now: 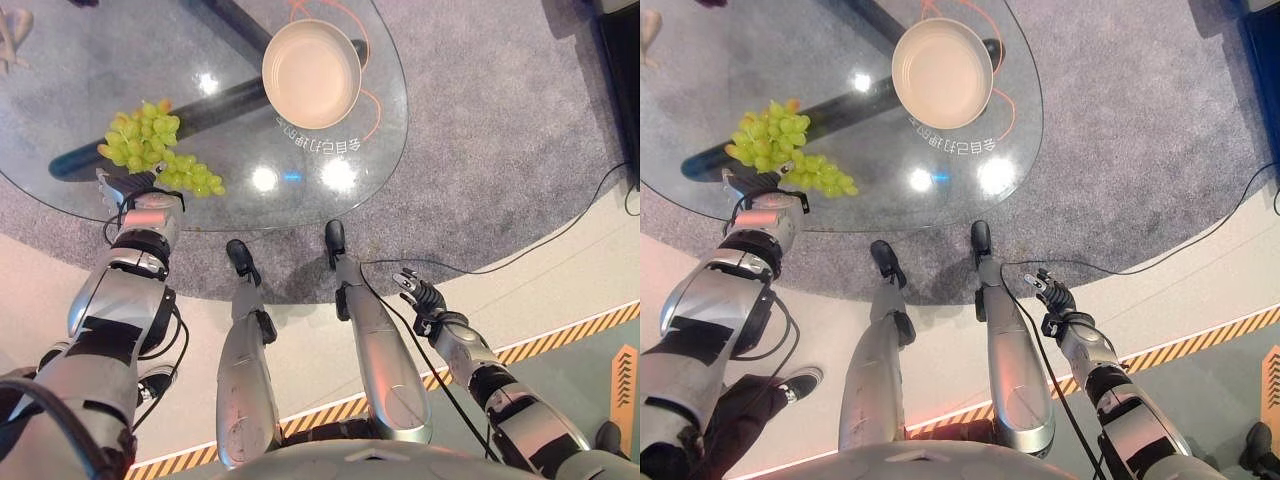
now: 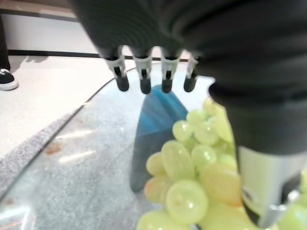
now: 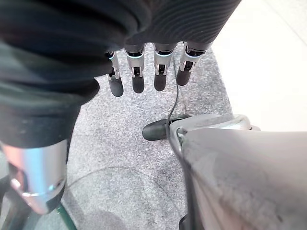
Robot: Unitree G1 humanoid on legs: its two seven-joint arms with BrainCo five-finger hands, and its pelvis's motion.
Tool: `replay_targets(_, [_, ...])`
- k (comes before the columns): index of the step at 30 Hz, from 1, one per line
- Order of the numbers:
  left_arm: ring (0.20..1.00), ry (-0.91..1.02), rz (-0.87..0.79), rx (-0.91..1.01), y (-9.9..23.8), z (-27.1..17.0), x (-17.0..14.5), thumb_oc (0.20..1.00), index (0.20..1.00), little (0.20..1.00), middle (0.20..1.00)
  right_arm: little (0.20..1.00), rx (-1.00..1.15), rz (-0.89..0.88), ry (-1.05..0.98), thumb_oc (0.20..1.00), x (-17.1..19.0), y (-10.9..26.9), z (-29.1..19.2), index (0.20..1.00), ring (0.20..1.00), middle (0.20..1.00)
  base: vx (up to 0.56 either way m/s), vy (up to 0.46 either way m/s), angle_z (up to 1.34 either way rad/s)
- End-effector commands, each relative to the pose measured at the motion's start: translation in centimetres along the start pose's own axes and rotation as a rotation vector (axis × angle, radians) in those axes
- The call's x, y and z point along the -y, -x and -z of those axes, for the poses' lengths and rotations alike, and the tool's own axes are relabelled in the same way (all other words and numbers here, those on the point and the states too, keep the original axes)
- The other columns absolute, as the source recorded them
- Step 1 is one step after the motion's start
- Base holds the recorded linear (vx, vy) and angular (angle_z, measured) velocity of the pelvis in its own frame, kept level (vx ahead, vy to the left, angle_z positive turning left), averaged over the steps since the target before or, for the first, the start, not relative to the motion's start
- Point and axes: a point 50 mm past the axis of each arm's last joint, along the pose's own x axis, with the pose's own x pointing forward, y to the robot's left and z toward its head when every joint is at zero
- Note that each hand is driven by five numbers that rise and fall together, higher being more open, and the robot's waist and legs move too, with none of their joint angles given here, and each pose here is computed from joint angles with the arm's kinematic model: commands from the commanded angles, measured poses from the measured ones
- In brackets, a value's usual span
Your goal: Pick up fruits into the plate
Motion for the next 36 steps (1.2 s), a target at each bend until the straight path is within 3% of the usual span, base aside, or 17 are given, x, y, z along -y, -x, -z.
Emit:
replay_targets(1, [1.000, 0.041, -0.115, 0.001, -1.2, -1.5, -2.1, 1.000, 1.000, 1.000, 1.000, 1.000, 0.010, -0.047, -0.062, 1.000, -1.9, 0.5, 1.3, 1.000, 1.000, 1.000, 0.00, 0.000, 0.00])
replay_targets(16, [1.000, 0.267, 0.031, 0.061, 1.0, -5.1, 0.5, 1.000, 1.000, 1.000, 1.000, 1.000, 0.035, -0.080, -0.078, 1.000, -2.9, 0.5, 0.9, 1.000, 1.000, 1.000, 0.00, -0.002, 0.00])
replay_targets(23, [1.000, 0.284, 0.051, 0.023, 1.1, -5.1, 0.7, 1.000, 1.000, 1.000, 1.000, 1.000, 0.049, -0.078, -0.079, 1.000, -3.0, 0.6, 0.7, 1.000, 1.000, 1.000, 0.00, 0.001, 0.00])
replay_targets(24, [0.771, 0.284, 0.052, 0.020, 1.1, -5.0, 0.7, 0.771, 0.771, 0.771, 0.771, 1.000, 0.050, -0.078, -0.079, 1.000, -3.0, 0.6, 0.6, 1.000, 1.000, 1.000, 0.01, 0.006, -0.06])
replay_targets(25, [0.200, 0.289, 0.050, 0.007, 1.0, -4.9, 0.7, 0.200, 0.200, 0.200, 0.200, 1.000, 0.051, -0.078, -0.079, 1.000, -3.0, 0.6, 0.6, 1.000, 1.000, 1.000, 0.01, 0.004, -0.06])
replay_targets(36, [0.200, 0.240, 0.004, -0.005, 0.6, -4.3, 0.2, 0.200, 0.200, 0.200, 0.200, 1.000, 0.065, -0.081, -0.086, 1.000, -2.7, 0.8, 0.5, 1.000, 1.000, 1.000, 0.00, 0.001, 0.00])
